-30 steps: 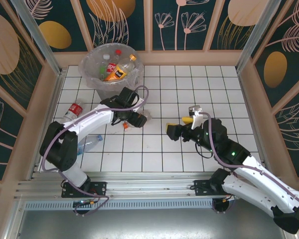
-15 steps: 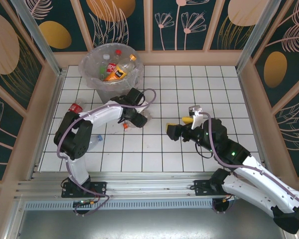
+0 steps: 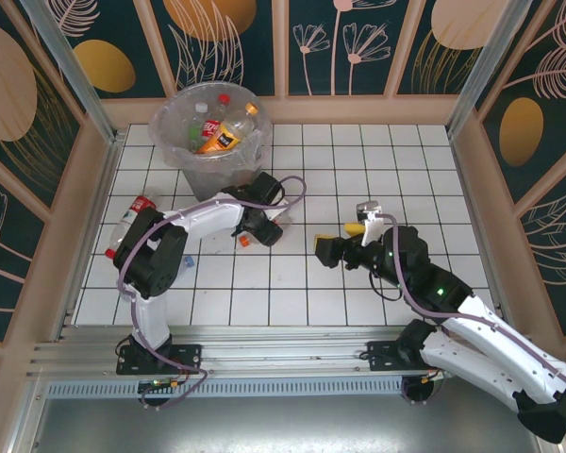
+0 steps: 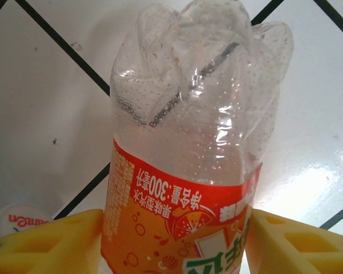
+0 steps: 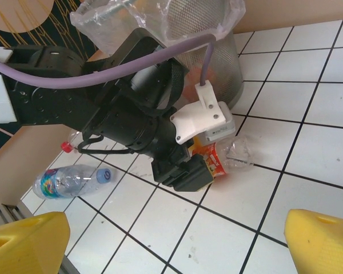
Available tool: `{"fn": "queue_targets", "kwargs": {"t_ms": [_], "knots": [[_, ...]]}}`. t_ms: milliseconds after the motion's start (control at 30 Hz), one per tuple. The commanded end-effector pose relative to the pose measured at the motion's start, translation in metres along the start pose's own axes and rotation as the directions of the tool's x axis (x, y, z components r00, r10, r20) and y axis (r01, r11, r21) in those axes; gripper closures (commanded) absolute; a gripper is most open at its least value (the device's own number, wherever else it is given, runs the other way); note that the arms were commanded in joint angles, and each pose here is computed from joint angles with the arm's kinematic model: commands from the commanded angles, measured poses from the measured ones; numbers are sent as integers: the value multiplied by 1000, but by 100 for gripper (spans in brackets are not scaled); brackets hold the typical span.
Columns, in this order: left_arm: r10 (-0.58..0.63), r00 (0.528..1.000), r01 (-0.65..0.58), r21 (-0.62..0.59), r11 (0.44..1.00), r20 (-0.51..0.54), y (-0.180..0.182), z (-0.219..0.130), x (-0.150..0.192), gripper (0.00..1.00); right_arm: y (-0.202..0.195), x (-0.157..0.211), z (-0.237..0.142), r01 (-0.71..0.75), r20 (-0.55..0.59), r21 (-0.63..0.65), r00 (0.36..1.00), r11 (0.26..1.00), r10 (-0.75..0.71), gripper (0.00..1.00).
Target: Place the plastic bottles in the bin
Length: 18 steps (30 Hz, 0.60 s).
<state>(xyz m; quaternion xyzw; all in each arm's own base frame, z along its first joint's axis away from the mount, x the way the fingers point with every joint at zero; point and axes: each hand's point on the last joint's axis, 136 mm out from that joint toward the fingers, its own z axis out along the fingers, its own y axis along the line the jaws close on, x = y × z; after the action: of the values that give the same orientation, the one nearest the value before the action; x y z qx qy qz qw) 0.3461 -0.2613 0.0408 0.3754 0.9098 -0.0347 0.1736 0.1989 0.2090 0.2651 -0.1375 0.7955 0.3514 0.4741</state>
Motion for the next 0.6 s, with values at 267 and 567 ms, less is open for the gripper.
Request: {"fn": "queue_targets", "kwargs": {"t_ms": [267,567], "knots": [[-1,998,1,-3,1000,-57,-7,12,7,31,-6,5,-1,-6,-1,22,1000,1000,6,3],[-38,999,38,37,999,4,-13,-3,-11,43,-6,6,-2,-7,3,22,1000,1000,7,3]]}}
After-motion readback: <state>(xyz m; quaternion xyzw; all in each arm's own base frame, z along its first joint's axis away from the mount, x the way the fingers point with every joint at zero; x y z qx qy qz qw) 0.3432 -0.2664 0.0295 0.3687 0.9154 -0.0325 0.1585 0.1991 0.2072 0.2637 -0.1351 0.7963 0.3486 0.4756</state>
